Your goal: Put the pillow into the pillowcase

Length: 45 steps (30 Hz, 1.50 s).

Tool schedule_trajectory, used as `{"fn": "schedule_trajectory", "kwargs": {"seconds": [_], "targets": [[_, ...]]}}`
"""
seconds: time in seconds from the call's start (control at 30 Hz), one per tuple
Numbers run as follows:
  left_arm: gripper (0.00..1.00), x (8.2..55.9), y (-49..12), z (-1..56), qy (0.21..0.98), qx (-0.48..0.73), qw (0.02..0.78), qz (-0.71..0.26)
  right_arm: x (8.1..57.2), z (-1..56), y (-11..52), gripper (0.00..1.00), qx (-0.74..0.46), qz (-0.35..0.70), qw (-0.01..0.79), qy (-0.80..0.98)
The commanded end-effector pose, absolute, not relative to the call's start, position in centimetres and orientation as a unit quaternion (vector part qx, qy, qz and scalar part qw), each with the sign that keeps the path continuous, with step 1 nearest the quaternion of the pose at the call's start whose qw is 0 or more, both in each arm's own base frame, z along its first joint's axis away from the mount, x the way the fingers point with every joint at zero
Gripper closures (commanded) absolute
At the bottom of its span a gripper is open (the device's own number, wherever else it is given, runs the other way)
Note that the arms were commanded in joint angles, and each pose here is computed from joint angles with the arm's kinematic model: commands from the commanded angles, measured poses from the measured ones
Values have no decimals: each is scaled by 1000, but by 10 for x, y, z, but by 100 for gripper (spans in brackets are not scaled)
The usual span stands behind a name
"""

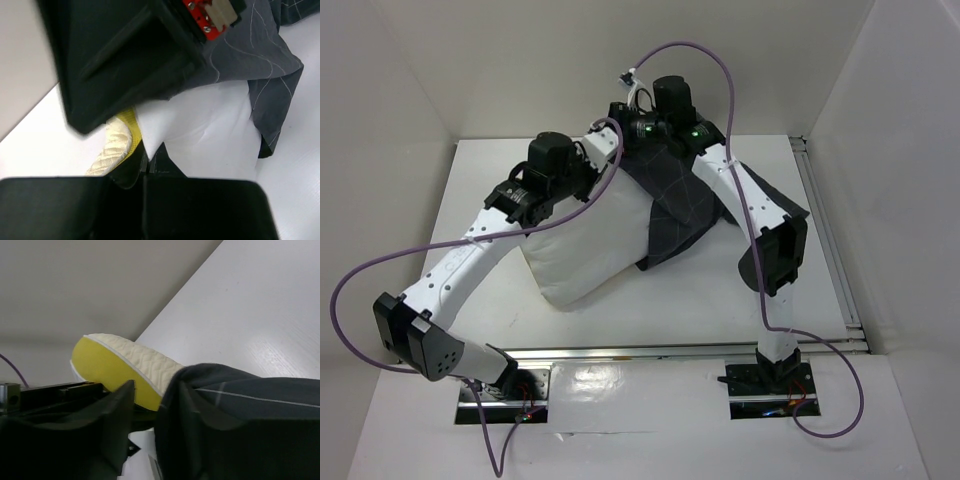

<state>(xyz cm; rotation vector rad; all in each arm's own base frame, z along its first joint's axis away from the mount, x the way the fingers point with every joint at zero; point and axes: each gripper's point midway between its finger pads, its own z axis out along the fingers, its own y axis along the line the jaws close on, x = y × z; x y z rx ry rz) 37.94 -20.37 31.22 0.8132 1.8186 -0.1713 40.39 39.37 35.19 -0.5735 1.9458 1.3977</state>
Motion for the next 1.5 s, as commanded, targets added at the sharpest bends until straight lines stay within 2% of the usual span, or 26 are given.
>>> {"fn": "schedule_trajectory", "kwargs": {"seconds": [0.0, 0.07, 0.13, 0.3, 0.47, 0.5, 0.53, 0.6, 0.67, 0.7, 0.77, 0.87, 0.93, 0.97, 1.1, 1.2, 1.27, 1.4, 1.43, 1.47], "targets": [[100, 383, -217, 384, 690, 309, 646, -104, 402, 372, 391, 46, -233, 550, 347, 724], [100, 382, -215, 374, 698, 309, 639, -99, 412, 378, 375, 29, -218, 535, 367, 729], [100, 381, -212, 363, 705, 308, 631, -94, 436, 377, 349, 24, -196, 505, 399, 740], [100, 391, -183, 343, 734, 275, 617, -70, 473, 389, 281, 23, -160, 436, 469, 751], [100, 429, -142, 303, 786, 213, 580, -26, 475, 386, 252, 23, -169, 391, 496, 757], [92, 439, -126, 296, 797, 194, 571, -12, 475, 383, 246, 23, -178, 379, 499, 758], [60, 447, -119, 288, 807, 183, 561, -5, 472, 386, 244, 23, -185, 375, 505, 755], [30, 468, -95, 266, 837, 154, 525, 19, 465, 374, 243, 23, -203, 366, 494, 762], [13, 480, -86, 270, 848, 139, 511, 8, 458, 366, 244, 23, -218, 357, 484, 768], [8, 480, -82, 256, 864, 137, 484, 0, 457, 357, 243, 23, -223, 353, 476, 774], [1, 477, -76, 263, 866, 140, 479, -27, 443, 339, 241, 24, -243, 341, 457, 785], [1, 452, -88, 279, 850, 208, 481, -53, 431, 329, 230, 24, -262, 311, 462, 788], [1, 423, -109, 270, 837, 289, 458, -81, 422, 303, 223, 24, -271, 297, 448, 799], [1, 396, -124, 270, 832, 325, 439, -95, 418, 312, 222, 24, -284, 280, 472, 787], [1, 312, -156, 234, 814, 440, 356, -131, 406, 278, 210, 24, -294, 253, 458, 800], [1, 270, -162, 200, 809, 484, 315, -110, 400, 268, 207, 24, -301, 249, 457, 799], [1, 251, -168, 196, 794, 506, 320, -103, 401, 269, 205, 24, -298, 242, 463, 799], [1, 236, -138, 144, 824, 490, 281, -47, 400, 265, 205, 24, -298, 242, 459, 801], [1, 237, -131, 136, 826, 486, 283, -30, 399, 261, 204, 24, -297, 242, 454, 804], [1, 243, -131, 141, 809, 491, 322, -14, 399, 261, 204, 24, -297, 243, 454, 804]]}}
